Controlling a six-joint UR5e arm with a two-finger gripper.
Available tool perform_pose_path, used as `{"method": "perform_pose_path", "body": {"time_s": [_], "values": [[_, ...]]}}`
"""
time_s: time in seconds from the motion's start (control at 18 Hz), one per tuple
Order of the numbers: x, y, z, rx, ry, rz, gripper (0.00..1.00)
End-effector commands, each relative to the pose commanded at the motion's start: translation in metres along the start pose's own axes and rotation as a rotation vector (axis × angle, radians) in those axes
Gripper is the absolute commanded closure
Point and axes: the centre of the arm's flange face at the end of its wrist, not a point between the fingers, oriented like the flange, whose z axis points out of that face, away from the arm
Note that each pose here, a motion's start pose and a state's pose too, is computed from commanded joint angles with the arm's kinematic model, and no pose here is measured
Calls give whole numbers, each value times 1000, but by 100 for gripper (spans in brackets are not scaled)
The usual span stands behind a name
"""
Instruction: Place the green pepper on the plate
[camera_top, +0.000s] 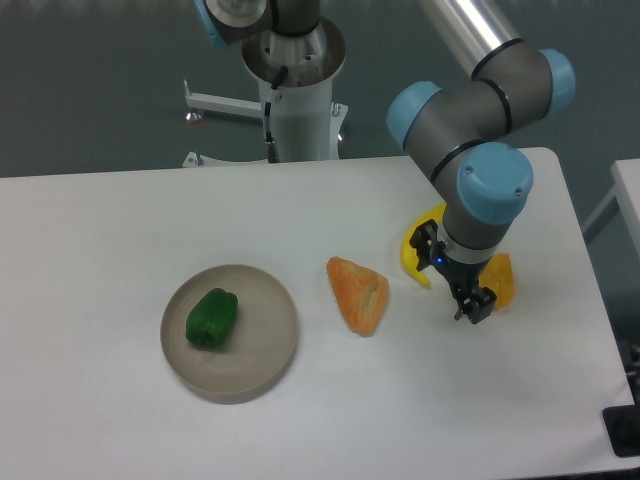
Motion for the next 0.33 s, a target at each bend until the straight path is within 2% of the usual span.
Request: {"method": "perform_pose_path", "body": {"time_s": [0.33], "values": [[0, 10, -5, 5, -4, 8, 0]]}}
